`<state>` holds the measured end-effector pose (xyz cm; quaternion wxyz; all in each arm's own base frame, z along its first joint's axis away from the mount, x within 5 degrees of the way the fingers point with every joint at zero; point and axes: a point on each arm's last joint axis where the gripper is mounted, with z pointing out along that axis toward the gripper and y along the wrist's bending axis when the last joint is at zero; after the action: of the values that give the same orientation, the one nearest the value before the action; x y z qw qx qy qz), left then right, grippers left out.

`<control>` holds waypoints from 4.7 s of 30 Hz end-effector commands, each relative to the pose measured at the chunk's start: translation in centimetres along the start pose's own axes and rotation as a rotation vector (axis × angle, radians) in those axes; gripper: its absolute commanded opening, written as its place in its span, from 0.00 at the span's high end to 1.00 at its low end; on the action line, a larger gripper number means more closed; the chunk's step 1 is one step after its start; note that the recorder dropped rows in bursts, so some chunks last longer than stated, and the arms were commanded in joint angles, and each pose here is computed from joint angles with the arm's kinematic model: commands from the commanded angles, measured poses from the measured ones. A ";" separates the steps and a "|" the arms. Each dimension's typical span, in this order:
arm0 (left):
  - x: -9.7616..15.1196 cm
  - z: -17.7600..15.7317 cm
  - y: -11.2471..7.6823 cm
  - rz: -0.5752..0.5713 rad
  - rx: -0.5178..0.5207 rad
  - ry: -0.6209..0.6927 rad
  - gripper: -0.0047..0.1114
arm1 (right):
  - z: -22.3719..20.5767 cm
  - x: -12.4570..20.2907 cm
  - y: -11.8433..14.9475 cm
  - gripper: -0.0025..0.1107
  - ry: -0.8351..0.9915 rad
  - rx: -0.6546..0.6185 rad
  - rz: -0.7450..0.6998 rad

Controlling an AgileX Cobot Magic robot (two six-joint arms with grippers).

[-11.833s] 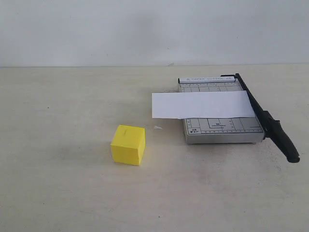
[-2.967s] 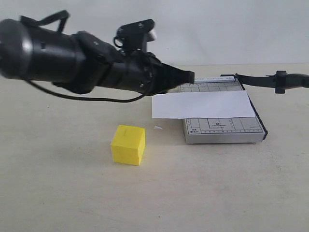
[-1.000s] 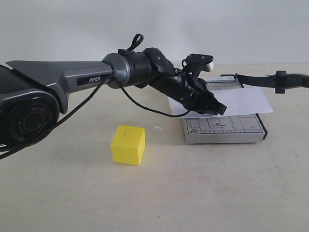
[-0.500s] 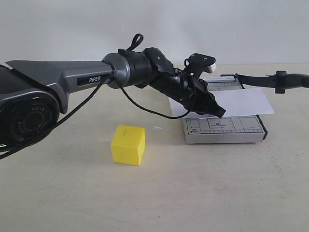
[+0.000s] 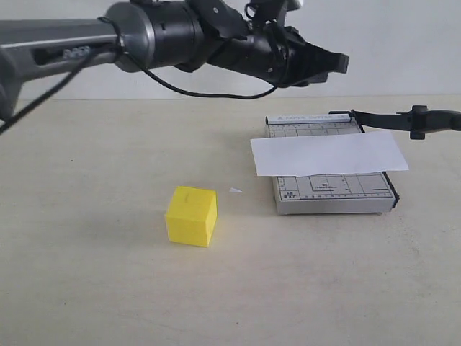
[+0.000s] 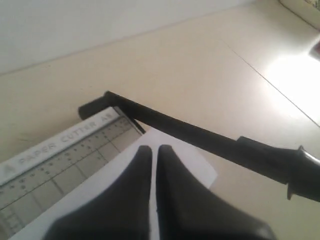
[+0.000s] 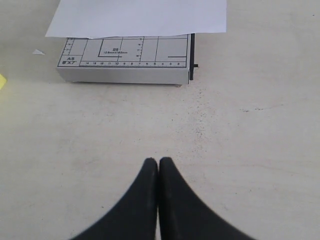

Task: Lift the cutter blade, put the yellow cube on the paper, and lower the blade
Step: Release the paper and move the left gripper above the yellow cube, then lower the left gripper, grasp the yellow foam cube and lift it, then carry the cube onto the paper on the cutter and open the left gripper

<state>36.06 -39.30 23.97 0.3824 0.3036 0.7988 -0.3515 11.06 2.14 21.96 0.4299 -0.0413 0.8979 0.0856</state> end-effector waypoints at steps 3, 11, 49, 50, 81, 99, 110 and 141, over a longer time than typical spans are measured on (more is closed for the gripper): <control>1.8 -7.7 -0.8 -0.100 -0.267 -0.261 0.92 | 0.0 -0.3 0.0 0.98 -0.015 0.000 -0.002; 7.3 -18.9 0.4 -0.236 -0.503 -0.437 0.92 | 0.0 -0.3 0.0 0.98 -0.015 0.000 -0.002; 16.5 -14.4 1.9 -0.193 -0.463 0.157 0.05 | 0.0 -0.6 0.0 0.98 -0.046 0.006 -0.006; 16.5 -14.2 2.0 -0.184 -0.461 0.163 0.05 | 0.0 -0.6 0.0 0.98 -0.046 0.006 -0.006; 18.4 -10.6 2.2 -0.103 -0.346 0.313 0.82 | 0.0 -0.7 -0.1 0.98 -0.053 0.008 -0.006; 18.6 -10.6 1.7 -0.097 -0.294 0.343 0.35 | 0.0 -0.7 -0.1 0.98 -0.053 0.008 -0.006; 18.2 -10.7 2.5 -0.065 -0.375 0.299 0.63 | 0.0 -0.7 -0.1 0.98 -0.053 0.008 -0.006; 3.4 -7.1 -1.9 0.181 -0.113 -0.025 0.92 | 0.0 -0.7 -0.1 0.98 -0.055 0.008 -0.006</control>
<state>28.87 -32.00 25.64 0.4518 0.3222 0.7906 -0.2589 11.32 2.07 22.32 0.4499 -0.0397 0.8884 0.0818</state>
